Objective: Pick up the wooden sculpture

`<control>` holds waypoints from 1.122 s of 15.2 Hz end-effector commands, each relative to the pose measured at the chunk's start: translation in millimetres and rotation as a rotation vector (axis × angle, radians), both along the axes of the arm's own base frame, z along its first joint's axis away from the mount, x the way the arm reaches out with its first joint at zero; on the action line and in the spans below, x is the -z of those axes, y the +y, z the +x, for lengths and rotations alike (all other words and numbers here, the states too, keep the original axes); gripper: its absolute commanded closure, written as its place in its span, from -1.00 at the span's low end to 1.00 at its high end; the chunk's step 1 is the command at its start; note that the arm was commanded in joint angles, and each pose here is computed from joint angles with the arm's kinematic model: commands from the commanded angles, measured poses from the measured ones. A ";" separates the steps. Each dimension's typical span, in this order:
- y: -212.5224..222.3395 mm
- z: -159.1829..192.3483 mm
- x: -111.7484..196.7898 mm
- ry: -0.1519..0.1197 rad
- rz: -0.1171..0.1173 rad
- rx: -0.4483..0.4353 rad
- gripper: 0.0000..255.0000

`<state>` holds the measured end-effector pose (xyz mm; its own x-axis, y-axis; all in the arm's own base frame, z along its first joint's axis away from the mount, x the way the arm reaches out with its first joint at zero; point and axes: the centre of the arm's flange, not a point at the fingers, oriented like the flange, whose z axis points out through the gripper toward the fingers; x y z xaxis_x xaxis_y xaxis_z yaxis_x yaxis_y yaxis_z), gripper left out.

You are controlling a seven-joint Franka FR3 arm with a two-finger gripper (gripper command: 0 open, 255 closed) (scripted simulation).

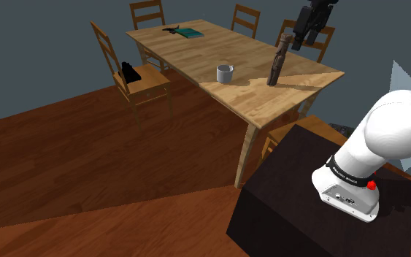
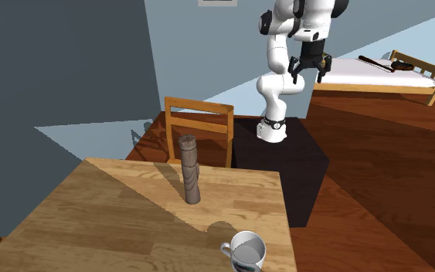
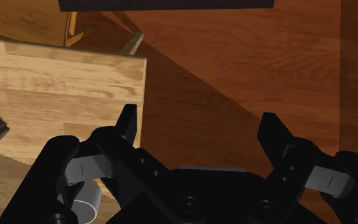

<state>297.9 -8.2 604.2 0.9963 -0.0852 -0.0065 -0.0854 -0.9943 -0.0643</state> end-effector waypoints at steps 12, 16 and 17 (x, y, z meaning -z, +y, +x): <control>-127.9 56.0 29.5 -0.003 -0.017 -0.004 -1.00; -174.4 76.5 39.6 -0.004 -0.023 -0.006 -1.00; -186.1 81.7 42.1 -0.004 -0.025 -0.006 -1.00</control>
